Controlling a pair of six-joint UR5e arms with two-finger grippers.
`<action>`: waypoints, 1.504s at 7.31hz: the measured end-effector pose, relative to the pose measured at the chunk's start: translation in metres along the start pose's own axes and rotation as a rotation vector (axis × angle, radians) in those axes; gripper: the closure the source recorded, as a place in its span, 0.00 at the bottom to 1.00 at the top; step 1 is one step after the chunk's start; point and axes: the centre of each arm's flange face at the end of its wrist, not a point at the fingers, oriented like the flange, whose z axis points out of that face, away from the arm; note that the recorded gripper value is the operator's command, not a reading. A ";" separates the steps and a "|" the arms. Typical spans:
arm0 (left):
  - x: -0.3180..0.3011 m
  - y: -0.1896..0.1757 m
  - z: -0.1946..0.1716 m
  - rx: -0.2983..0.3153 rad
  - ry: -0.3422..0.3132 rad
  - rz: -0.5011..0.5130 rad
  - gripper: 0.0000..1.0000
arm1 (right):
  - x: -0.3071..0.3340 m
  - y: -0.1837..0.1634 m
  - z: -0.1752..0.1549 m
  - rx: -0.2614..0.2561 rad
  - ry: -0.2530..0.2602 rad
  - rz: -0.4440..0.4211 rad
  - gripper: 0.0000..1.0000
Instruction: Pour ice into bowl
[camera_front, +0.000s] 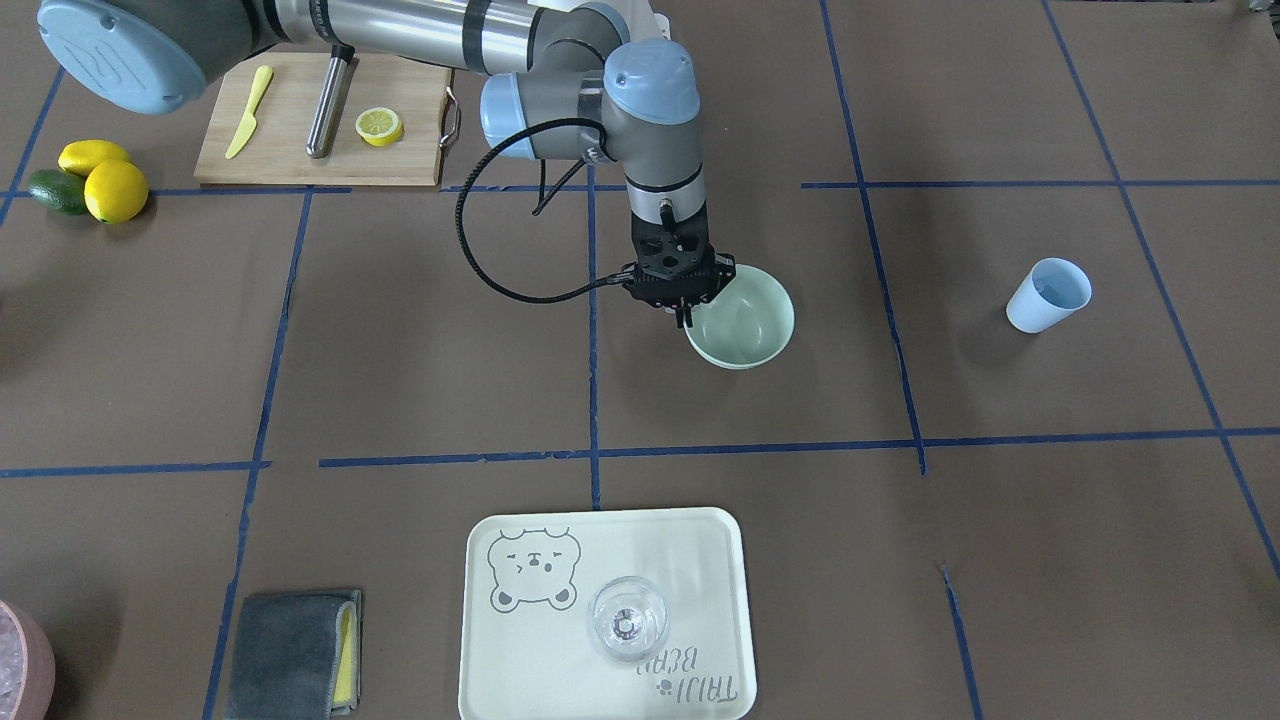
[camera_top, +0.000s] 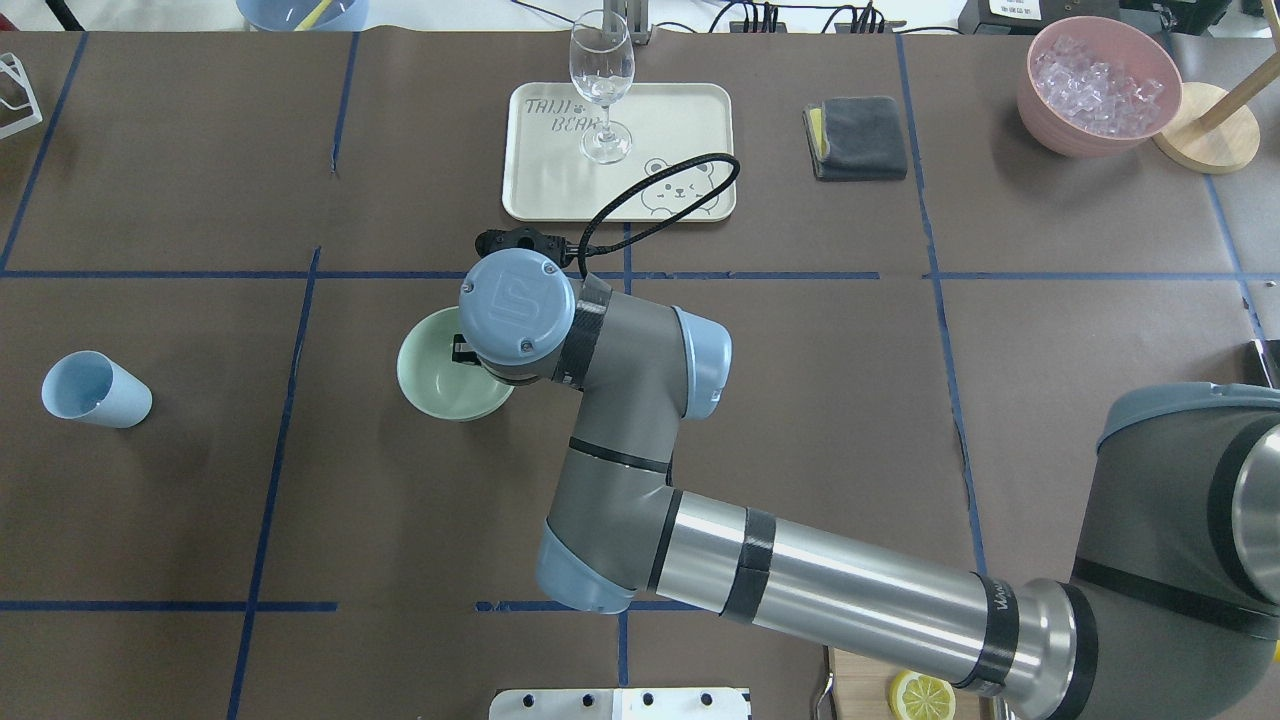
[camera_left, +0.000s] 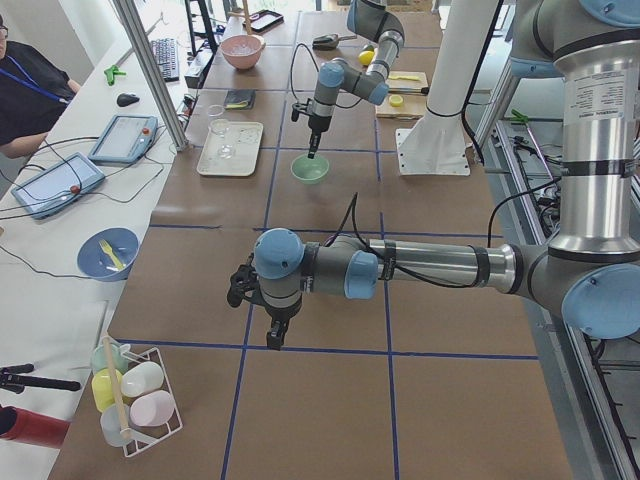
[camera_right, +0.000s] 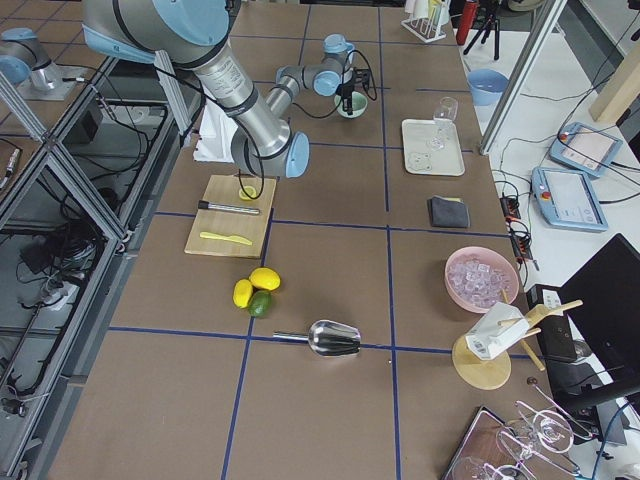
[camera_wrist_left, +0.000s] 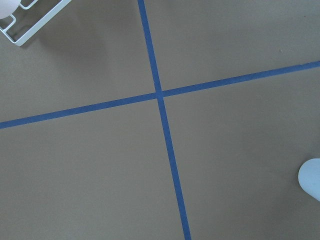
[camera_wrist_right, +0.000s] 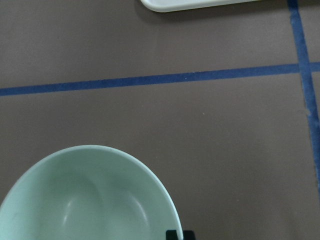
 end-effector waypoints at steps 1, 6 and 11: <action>0.000 0.000 0.000 0.000 0.000 0.000 0.00 | -0.006 0.006 0.005 -0.007 0.008 -0.002 0.01; 0.001 -0.001 0.000 0.001 -0.001 0.002 0.00 | 0.005 -0.040 -0.036 0.001 0.035 -0.014 0.00; 0.022 -0.031 -0.022 0.056 -0.008 0.067 0.00 | 0.280 -0.224 -0.155 -0.098 0.077 -0.278 0.00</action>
